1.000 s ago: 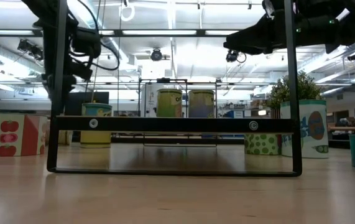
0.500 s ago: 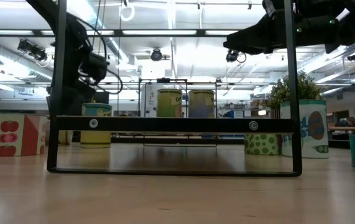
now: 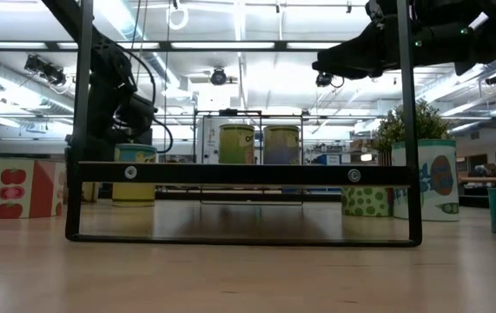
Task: Pick and place cans onto a shelf
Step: Put the canned peaches on the shelf
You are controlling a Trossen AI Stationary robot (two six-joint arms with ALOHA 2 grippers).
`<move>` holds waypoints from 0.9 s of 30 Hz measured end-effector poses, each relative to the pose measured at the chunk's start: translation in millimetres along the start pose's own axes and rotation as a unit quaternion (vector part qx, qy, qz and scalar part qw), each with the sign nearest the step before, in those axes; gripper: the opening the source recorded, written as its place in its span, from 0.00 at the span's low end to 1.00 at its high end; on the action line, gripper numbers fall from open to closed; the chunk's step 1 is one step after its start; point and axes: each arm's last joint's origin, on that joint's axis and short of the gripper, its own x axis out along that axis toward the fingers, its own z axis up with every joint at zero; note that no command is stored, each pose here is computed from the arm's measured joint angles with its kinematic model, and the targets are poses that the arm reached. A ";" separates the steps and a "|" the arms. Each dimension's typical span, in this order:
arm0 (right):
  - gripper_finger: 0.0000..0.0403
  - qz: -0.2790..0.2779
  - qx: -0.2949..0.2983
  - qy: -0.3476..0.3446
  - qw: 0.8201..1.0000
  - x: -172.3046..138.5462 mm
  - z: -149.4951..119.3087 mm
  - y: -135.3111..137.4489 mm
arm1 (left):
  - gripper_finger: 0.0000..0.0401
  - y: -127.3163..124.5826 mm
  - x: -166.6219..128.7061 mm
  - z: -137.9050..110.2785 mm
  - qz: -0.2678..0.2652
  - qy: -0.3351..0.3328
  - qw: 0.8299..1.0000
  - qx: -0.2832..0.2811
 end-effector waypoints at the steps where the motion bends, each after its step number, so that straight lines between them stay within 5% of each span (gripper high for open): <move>1: 0.93 0.000 0.001 0.000 1.000 0.0 0.0 0.0 | 0.80 0.0 0.0 0.4 0.001 -0.002 1.000 -0.002; 15: 0.93 0.001 0.005 0.004 1.000 0.0 -0.7 0.2 | 0.77 -4.8 -9.3 4.2 0.016 -0.049 0.999 0.001; 22: 0.93 -0.002 0.005 0.005 1.000 0.0 -0.8 0.0 | 0.77 -0.7 -57.0 0.2 0.016 -0.124 0.992 -0.012; 27: 0.93 -0.002 0.004 0.004 1.000 0.0 -0.7 0.0 | 0.77 -6.8 -105.1 0.7 0.003 -0.235 0.972 -0.002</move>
